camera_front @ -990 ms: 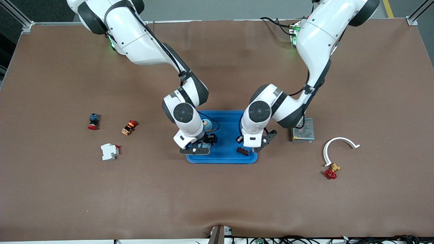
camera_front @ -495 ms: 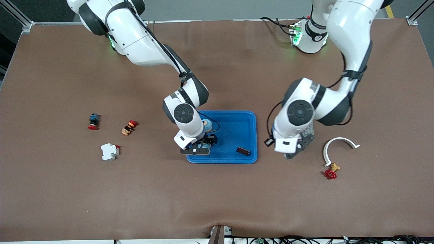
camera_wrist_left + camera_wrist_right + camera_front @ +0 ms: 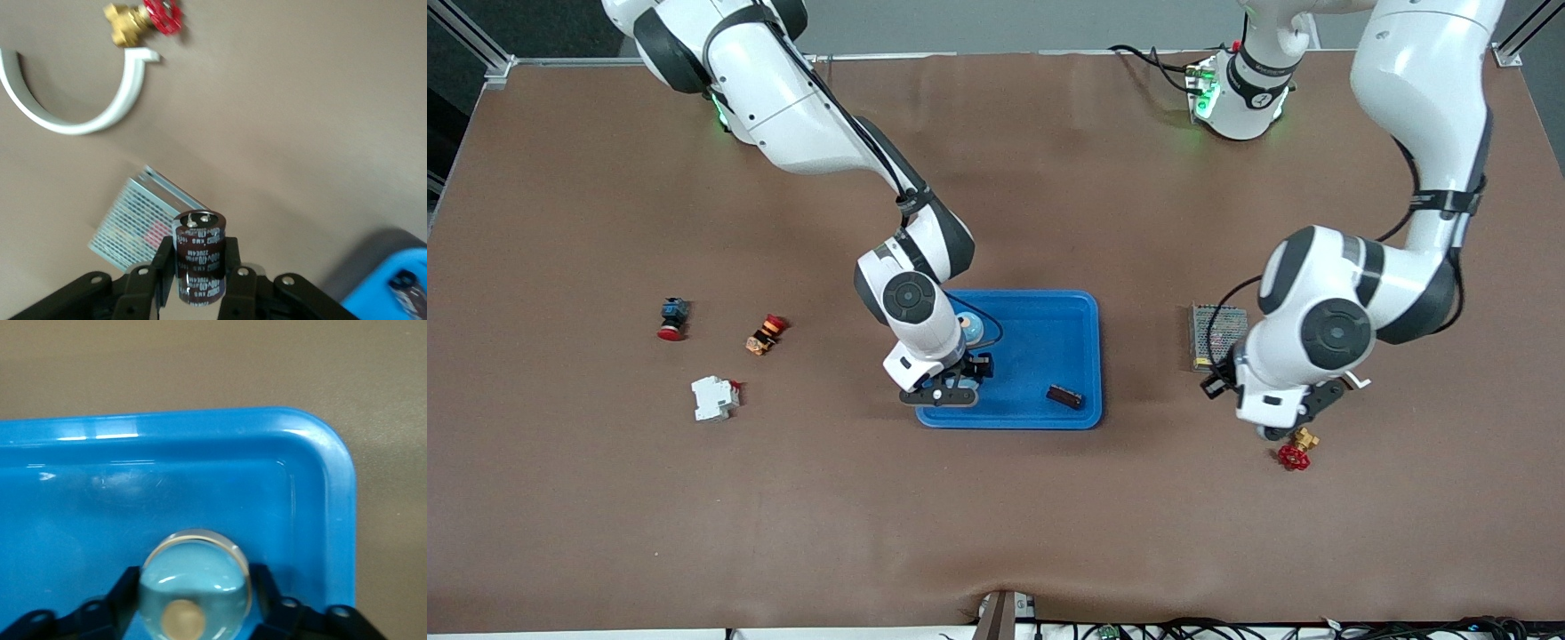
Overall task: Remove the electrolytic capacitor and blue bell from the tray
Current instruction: 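Carry the capacitor toward the pipe while the right gripper lifts the bell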
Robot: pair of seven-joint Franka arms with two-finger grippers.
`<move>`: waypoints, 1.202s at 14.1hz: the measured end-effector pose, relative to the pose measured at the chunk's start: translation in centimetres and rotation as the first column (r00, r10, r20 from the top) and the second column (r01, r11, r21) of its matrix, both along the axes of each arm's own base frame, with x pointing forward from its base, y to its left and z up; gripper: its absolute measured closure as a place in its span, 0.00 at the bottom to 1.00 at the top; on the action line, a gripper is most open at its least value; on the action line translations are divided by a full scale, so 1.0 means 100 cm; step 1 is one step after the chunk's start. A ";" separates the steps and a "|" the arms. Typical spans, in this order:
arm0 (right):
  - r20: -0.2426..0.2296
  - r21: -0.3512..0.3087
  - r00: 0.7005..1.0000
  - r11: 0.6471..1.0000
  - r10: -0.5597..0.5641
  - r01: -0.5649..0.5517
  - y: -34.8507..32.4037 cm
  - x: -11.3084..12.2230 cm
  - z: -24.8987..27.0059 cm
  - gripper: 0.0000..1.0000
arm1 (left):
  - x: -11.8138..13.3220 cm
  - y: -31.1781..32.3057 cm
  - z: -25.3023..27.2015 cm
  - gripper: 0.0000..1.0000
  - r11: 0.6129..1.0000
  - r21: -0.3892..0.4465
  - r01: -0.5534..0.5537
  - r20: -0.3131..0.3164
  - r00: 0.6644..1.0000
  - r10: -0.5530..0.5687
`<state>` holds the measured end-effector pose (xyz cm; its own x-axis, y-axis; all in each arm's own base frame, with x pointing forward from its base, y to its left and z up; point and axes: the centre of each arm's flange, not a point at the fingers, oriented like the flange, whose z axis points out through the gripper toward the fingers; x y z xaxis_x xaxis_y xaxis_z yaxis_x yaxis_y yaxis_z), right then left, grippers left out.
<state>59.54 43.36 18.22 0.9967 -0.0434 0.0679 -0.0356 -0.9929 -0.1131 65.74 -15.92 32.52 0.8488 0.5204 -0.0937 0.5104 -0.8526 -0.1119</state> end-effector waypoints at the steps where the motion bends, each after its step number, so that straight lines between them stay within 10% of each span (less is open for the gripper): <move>1: 0.002 0.002 1.000 1.000 0.000 0.000 0.000 0.001 0.001 0.33 | 0.003 0.019 -0.002 0.66 1.000 -0.005 0.014 -0.008 1.000 -0.014; 17: 0.010 -0.004 0.999 0.999 0.044 -0.044 0.002 0.015 0.063 0.33 | 0.003 0.112 -0.052 0.66 0.997 0.003 0.083 -0.035 0.996 -0.083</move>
